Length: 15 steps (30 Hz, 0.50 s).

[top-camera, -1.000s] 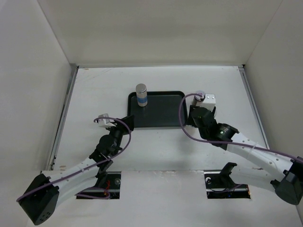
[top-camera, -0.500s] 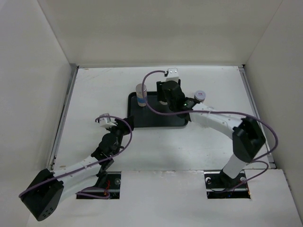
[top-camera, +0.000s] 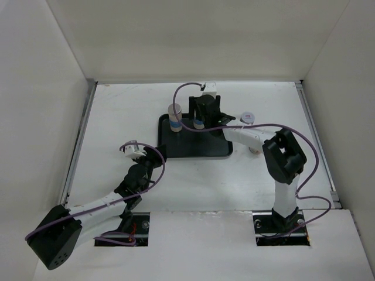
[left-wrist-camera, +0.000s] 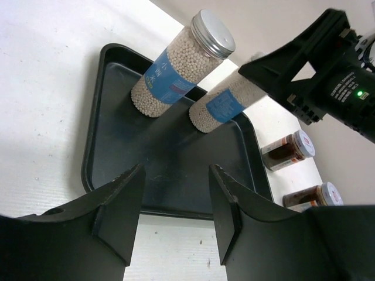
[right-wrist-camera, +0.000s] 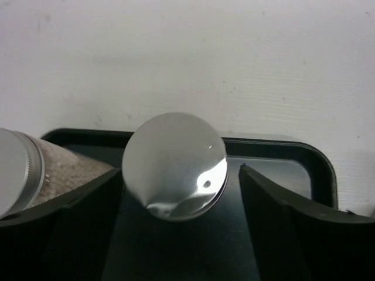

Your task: Organize the condiment bottles

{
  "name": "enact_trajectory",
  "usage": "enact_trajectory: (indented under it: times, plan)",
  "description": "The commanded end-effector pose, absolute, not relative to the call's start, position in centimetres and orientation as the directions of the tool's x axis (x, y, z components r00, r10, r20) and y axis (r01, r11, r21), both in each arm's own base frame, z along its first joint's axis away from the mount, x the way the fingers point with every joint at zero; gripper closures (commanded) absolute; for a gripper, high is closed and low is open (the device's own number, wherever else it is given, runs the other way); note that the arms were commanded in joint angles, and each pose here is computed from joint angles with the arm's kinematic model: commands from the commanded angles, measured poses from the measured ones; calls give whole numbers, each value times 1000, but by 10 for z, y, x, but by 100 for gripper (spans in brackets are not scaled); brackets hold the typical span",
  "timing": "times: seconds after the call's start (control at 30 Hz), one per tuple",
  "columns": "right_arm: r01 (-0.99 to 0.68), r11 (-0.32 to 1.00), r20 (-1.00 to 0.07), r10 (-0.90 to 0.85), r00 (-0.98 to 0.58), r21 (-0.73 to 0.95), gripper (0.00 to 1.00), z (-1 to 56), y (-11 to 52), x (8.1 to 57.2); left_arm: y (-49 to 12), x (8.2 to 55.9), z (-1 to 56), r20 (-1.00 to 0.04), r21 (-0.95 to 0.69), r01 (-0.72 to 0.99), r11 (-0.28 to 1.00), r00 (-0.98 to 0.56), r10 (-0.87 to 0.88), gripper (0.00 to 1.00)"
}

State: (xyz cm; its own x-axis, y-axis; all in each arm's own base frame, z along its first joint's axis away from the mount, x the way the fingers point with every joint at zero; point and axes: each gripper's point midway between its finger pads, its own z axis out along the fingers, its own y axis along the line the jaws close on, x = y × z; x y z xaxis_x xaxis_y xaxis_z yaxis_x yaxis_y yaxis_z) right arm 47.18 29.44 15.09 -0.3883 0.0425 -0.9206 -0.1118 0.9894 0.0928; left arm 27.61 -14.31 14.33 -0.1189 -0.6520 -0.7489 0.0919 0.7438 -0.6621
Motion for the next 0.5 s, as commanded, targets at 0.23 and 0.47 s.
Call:
enact_trajectory:
  times: [0.23,0.47]
  plan:
    - [-91,965,-955,224,-194,244,0,258,244,459,-149,279,159,-716,-697,128,705,-95,-691,54]
    - [154,973,-944,207,-257,171,0,215,126,450,-152,279,161,-713,-701,137,700,-101,-694,53]
